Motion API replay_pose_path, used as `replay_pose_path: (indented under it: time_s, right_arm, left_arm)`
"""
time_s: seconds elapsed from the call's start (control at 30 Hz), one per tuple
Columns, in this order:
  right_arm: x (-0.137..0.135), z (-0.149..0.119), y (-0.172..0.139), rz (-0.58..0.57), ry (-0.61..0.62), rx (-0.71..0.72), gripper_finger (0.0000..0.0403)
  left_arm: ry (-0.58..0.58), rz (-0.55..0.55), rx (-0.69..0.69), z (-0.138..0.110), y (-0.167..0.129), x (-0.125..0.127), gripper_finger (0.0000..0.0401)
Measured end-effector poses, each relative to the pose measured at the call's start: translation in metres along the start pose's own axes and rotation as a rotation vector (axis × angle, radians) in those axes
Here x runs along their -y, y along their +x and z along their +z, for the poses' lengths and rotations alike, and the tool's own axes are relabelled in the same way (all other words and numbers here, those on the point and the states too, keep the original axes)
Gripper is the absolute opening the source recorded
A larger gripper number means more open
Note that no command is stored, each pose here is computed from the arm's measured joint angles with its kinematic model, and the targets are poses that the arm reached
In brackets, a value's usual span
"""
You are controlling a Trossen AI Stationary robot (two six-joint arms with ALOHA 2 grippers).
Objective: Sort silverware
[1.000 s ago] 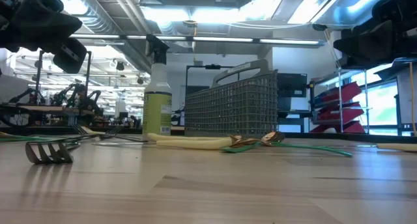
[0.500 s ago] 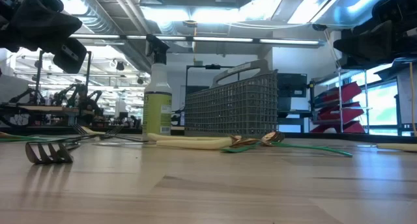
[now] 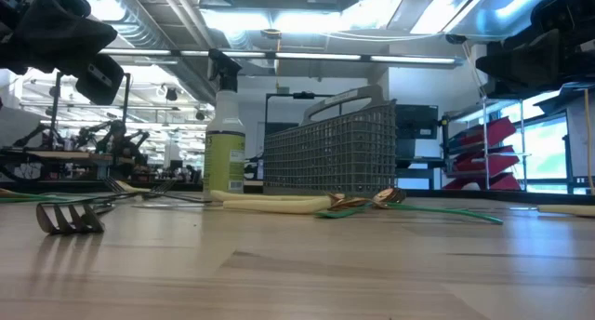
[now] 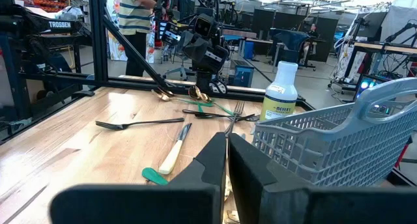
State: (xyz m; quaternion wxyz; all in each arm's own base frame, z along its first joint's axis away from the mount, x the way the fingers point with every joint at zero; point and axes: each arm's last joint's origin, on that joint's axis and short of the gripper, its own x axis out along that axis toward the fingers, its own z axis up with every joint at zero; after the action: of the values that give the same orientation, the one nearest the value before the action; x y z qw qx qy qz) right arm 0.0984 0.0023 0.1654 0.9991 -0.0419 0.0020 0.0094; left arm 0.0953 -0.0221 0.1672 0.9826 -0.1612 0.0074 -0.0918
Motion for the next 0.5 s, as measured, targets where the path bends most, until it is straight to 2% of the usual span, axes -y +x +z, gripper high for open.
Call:
replay_pose_path:
  time_s: [0.5]
  right_arm:
    - [0.0, 0.0, 0.0, 0.0, 0.0, 0.0, 0.0]
  left_arm:
    - [0.016, 0.012, 0.015, 0.0011, 0.0, -0.0001, 0.0]
